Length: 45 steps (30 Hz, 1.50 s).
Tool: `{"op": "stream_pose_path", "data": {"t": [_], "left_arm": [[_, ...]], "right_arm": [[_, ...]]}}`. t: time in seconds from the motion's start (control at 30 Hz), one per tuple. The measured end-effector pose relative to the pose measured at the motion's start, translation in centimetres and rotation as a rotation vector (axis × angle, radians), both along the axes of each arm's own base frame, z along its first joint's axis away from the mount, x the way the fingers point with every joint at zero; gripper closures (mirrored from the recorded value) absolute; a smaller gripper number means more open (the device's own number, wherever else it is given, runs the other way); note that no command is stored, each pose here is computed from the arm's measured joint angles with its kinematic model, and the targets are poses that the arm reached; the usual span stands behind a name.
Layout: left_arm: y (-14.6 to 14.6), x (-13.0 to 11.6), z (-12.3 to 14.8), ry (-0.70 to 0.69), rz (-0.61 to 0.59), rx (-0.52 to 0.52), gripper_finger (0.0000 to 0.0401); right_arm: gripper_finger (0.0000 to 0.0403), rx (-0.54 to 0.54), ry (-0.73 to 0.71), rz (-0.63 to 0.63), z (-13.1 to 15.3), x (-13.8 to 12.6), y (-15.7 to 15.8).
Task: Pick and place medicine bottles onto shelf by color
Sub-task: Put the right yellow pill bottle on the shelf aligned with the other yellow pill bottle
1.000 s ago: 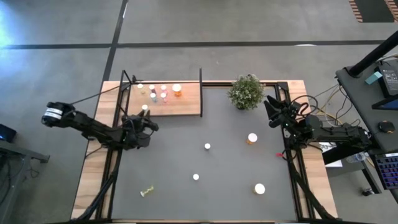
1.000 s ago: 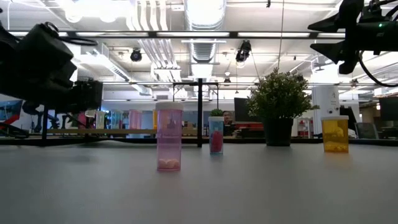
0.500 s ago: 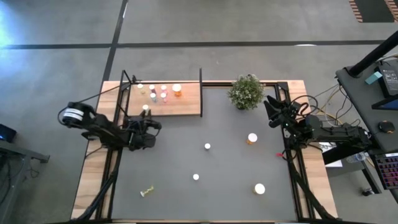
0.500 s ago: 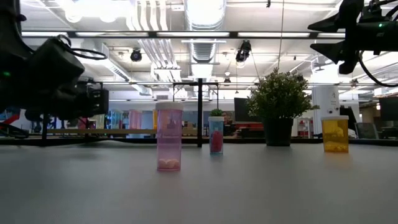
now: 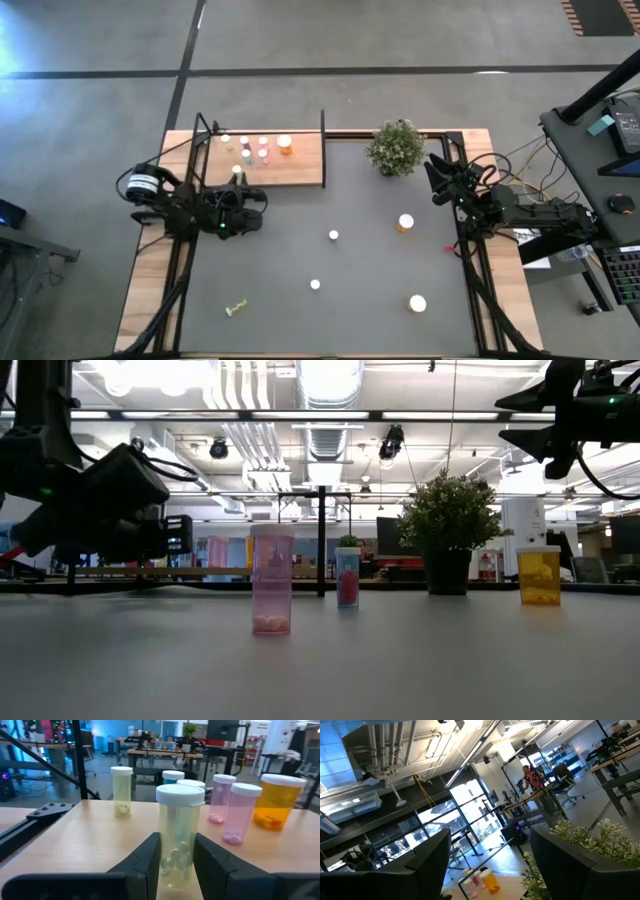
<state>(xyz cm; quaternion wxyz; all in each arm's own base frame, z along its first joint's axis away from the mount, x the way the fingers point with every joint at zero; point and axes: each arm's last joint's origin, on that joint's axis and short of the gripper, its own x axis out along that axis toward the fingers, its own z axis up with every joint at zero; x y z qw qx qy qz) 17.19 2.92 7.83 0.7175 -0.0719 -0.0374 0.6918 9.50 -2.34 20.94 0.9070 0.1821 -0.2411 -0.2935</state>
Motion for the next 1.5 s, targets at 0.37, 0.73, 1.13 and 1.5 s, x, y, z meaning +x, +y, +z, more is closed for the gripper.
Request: {"op": "stream_pose_path", "data": {"t": [0.37, 0.73, 1.13, 1.5], "left_arm": [[1.9, 0.3, 0.2, -0.014, 0.108, 0.0, 0.0317], [3.2, 0.3, 0.3, -0.018, 0.167, -0.01, 0.0317], [4.5, 0.0, 0.2, -0.028, 0.196, -0.057, 0.0317], [5.8, 0.3, 0.5, 0.015, 0.228, -0.078, 0.0317]], "right_arm": [[0.0142, 0.0, 0.0, 0.0, 0.0, 0.0, 0.0], [0.0142, 0.0, 0.0, 0.0, 0.0, 0.0, 0.0], [0.0142, 0.0, 0.0, 0.0, 0.0, 0.0, 0.0], [0.0142, 0.0, 0.0, 0.0, 0.0, 0.0, 0.0]]}}
